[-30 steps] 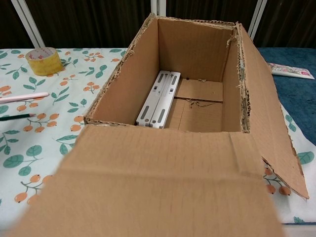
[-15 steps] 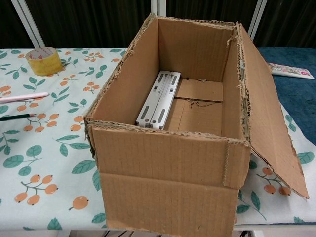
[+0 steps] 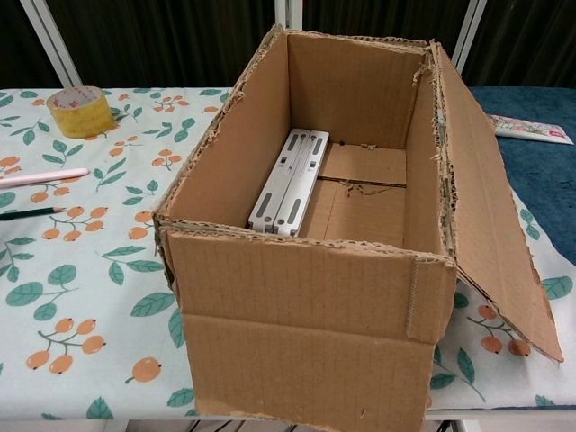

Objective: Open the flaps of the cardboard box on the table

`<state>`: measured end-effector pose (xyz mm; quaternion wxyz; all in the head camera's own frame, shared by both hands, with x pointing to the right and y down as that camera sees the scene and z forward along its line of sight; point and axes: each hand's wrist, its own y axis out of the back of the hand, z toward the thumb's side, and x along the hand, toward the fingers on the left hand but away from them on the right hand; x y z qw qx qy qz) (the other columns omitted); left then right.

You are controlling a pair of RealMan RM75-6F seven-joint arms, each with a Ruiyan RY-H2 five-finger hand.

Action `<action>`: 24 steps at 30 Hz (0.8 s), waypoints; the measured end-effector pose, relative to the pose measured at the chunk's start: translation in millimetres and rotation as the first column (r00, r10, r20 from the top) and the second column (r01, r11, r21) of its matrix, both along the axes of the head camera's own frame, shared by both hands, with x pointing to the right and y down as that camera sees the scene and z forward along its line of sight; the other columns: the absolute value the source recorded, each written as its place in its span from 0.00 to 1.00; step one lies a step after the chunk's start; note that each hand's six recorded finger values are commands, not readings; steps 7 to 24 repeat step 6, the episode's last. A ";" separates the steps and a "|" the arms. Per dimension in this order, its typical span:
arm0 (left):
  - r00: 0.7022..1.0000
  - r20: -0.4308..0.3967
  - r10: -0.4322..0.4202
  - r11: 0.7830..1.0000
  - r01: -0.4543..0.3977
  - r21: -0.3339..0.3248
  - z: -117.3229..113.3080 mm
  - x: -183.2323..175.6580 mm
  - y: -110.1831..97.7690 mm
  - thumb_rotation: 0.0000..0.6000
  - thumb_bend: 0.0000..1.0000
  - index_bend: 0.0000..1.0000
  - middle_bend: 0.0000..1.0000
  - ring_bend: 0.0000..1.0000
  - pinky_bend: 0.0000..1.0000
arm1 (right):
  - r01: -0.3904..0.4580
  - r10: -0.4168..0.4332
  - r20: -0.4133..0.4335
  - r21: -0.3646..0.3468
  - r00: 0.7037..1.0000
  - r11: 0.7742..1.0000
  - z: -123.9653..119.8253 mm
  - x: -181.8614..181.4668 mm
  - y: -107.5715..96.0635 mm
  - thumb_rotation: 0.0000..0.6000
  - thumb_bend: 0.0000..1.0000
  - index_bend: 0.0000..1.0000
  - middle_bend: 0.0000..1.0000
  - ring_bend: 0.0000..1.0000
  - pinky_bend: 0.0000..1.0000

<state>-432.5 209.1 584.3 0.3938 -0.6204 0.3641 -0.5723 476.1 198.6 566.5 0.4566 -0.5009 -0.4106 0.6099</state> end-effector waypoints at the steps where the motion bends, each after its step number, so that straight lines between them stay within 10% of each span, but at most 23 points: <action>1: 1.000 0.001 -0.001 1.000 0.001 -0.003 1.4 -1.1 0.9 1.00 0.12 0.05 0.07 0.06 0.18 | -0.045 0.045 0.003 -0.002 0.999 0.999 2.9 10.9 6.9 1.00 0.48 0.00 0.00 0.00 0.00; 6: 1.000 -0.004 0.001 1.000 -0.001 0.004 4.1 -3.6 1.2 1.00 0.12 0.05 0.07 0.06 0.18 | -0.180 0.180 0.020 -0.022 0.983 0.984 10.9 38.2 26.7 1.00 0.48 0.00 0.00 0.00 0.00; 24: 1.000 -0.004 0.001 1.000 -0.001 0.004 4.1 -3.6 1.2 1.00 0.12 0.05 0.07 0.06 0.18 | -0.180 0.180 0.020 -0.022 0.983 0.984 10.9 38.2 26.7 1.00 0.48 0.00 0.00 0.00 0.00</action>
